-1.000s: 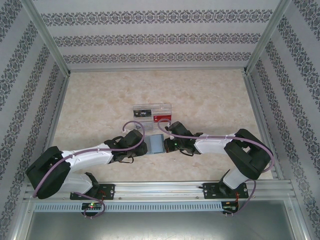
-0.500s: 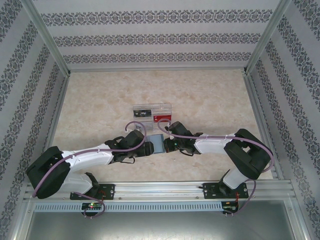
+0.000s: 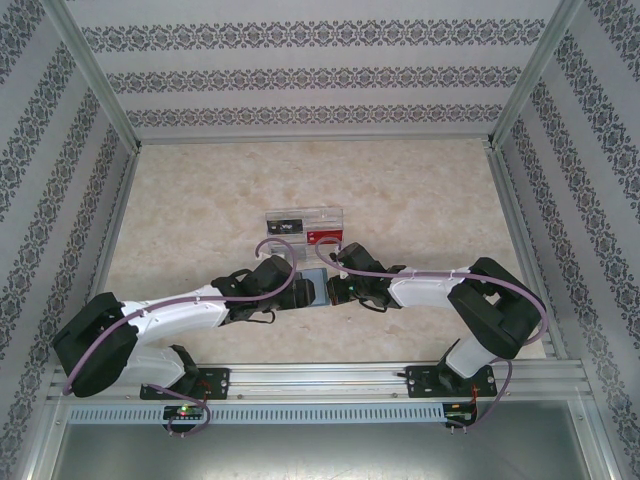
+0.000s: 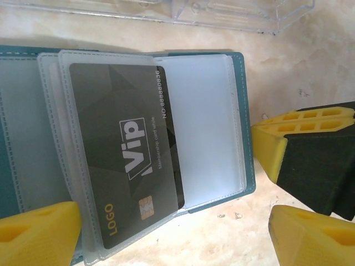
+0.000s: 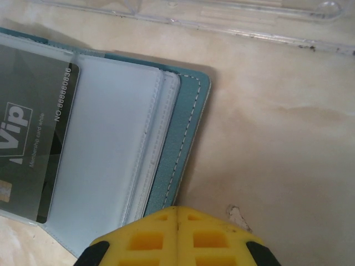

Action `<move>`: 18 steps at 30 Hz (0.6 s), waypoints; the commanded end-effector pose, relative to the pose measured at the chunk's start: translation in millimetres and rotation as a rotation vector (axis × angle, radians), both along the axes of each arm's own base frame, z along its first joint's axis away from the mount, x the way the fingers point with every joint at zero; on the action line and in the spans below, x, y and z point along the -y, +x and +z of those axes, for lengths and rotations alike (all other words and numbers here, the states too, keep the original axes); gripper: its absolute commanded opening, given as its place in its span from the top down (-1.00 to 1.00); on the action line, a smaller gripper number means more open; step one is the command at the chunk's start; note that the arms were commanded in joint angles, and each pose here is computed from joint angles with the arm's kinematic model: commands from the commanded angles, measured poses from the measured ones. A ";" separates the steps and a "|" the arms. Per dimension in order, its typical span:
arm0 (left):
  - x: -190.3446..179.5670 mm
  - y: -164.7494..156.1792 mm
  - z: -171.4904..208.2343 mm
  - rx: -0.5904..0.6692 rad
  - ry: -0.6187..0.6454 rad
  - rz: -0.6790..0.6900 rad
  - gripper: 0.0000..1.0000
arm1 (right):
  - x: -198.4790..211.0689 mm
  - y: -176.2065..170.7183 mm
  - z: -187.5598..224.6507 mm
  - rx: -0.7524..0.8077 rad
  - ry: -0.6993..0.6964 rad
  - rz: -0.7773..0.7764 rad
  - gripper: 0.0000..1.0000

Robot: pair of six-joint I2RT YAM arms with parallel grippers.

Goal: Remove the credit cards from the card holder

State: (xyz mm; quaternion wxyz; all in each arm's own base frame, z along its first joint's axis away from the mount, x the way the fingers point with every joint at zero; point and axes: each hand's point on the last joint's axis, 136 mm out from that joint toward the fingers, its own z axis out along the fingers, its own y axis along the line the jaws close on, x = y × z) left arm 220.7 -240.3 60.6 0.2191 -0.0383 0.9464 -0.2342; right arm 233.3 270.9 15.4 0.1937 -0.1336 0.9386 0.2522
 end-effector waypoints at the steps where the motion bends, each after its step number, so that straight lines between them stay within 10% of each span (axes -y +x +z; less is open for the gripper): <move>1: 13.1 1.9 10.3 0.028 -0.016 -0.038 -0.82 | -6.0 -5.9 -3.9 -0.039 0.018 0.016 1.00; 10: -18.7 1.2 15.2 0.061 0.095 0.023 -1.00 | -2.1 -3.3 2.0 -0.010 0.013 0.010 0.95; 18: -45.4 4.2 13.1 0.085 0.141 0.051 -0.51 | -3.8 1.2 29.7 0.072 0.054 0.002 0.76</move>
